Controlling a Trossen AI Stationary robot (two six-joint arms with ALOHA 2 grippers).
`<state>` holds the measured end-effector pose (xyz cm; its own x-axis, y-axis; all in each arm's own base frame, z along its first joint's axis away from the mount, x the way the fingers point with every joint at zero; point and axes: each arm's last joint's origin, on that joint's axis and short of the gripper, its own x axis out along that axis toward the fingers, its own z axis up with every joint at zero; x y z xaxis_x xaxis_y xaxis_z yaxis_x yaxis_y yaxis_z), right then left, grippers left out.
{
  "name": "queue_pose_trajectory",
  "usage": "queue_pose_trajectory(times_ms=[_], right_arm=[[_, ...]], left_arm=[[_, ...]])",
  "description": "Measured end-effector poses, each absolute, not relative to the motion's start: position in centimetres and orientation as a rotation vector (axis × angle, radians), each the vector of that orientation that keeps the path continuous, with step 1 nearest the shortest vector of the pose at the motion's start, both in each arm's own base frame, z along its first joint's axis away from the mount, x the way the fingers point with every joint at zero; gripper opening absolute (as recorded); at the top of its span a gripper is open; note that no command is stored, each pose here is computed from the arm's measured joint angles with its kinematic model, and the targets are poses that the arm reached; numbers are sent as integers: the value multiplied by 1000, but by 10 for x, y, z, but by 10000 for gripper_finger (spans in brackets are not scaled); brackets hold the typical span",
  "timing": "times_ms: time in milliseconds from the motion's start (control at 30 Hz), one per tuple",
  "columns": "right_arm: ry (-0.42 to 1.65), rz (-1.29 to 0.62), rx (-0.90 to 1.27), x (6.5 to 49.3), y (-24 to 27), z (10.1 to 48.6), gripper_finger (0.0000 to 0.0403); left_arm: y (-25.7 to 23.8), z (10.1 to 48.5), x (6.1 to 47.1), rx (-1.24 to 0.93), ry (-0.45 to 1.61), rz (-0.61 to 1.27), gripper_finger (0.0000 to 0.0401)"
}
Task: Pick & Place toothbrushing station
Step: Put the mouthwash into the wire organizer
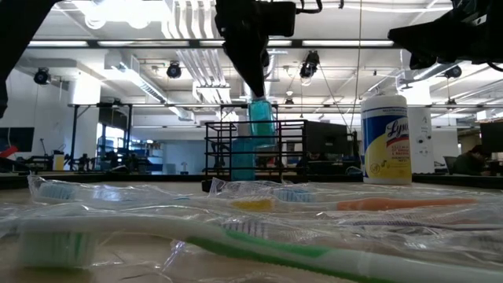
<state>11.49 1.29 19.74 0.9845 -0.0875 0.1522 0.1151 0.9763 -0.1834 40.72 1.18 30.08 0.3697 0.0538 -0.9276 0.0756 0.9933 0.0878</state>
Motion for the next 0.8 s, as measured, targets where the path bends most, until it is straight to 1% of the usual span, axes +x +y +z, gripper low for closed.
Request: queue_pose_trajectory(times_ms=[367,567,800], right_arm=[[-143,-104,-193,115,13,197,11],[-144,-104,-193,115,13,197,11],[-144,-104,-193,115,13,197,11]], left_arm=[[14,295,411,137,1178,-21,98],[14,280,418,148,1214,-32,98],[14,275,420,152,1211,-34,98]])
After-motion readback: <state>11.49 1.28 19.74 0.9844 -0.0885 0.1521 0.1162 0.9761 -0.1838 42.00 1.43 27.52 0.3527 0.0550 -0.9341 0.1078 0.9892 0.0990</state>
